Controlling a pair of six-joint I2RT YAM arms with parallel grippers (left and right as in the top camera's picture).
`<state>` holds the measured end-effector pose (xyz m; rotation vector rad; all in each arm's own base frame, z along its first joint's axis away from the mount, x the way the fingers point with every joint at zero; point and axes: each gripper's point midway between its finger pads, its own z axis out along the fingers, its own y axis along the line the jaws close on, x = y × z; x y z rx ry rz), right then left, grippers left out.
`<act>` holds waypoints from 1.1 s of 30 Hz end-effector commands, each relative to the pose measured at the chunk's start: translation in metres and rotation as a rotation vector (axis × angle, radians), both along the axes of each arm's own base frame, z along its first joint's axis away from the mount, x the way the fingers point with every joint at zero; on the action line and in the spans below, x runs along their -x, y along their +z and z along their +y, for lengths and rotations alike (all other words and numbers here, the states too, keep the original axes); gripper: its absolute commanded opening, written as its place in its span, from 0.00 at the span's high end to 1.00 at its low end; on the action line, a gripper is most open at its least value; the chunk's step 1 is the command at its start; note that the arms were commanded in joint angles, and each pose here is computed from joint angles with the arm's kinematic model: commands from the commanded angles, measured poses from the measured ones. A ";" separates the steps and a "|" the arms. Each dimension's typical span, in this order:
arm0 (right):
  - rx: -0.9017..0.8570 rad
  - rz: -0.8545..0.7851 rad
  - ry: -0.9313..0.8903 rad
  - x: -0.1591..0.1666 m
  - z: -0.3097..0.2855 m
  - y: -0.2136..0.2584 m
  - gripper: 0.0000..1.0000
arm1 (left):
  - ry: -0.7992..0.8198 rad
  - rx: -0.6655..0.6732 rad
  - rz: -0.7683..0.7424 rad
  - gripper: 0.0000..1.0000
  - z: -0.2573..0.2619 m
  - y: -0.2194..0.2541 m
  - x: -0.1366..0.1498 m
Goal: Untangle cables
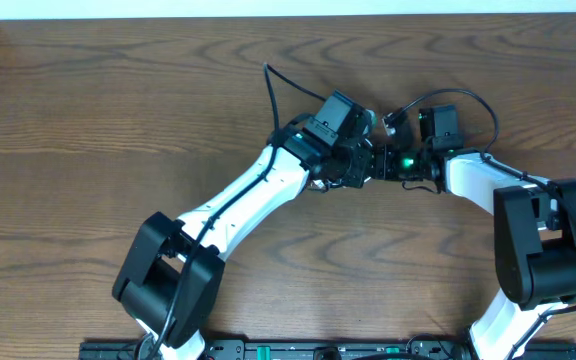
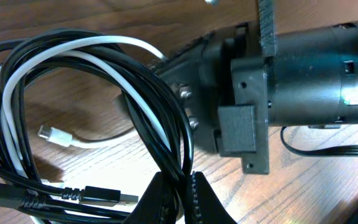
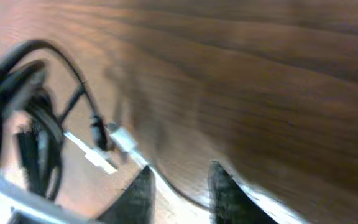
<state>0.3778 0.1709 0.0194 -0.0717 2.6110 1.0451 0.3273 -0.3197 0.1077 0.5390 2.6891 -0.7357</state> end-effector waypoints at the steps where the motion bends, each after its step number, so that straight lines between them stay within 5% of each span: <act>1: 0.065 -0.034 -0.037 -0.008 -0.011 0.001 0.93 | -0.004 0.024 -0.005 0.92 0.009 0.012 -0.003; 2: 0.064 -0.031 -0.041 -0.008 -0.012 0.001 0.99 | -0.008 0.017 -0.004 0.93 0.012 0.011 -0.003; 11: -0.083 -0.022 0.017 0.001 -0.001 0.026 0.99 | -0.177 -0.084 -0.021 0.93 0.021 -0.017 0.017; 17: -0.132 0.007 0.026 0.006 -0.002 0.030 0.99 | -0.121 -0.247 -0.030 0.93 0.045 -0.053 0.006; 33: -0.146 0.110 0.141 0.028 -0.002 0.049 0.99 | -0.215 -0.305 -0.019 0.92 0.047 -0.092 0.007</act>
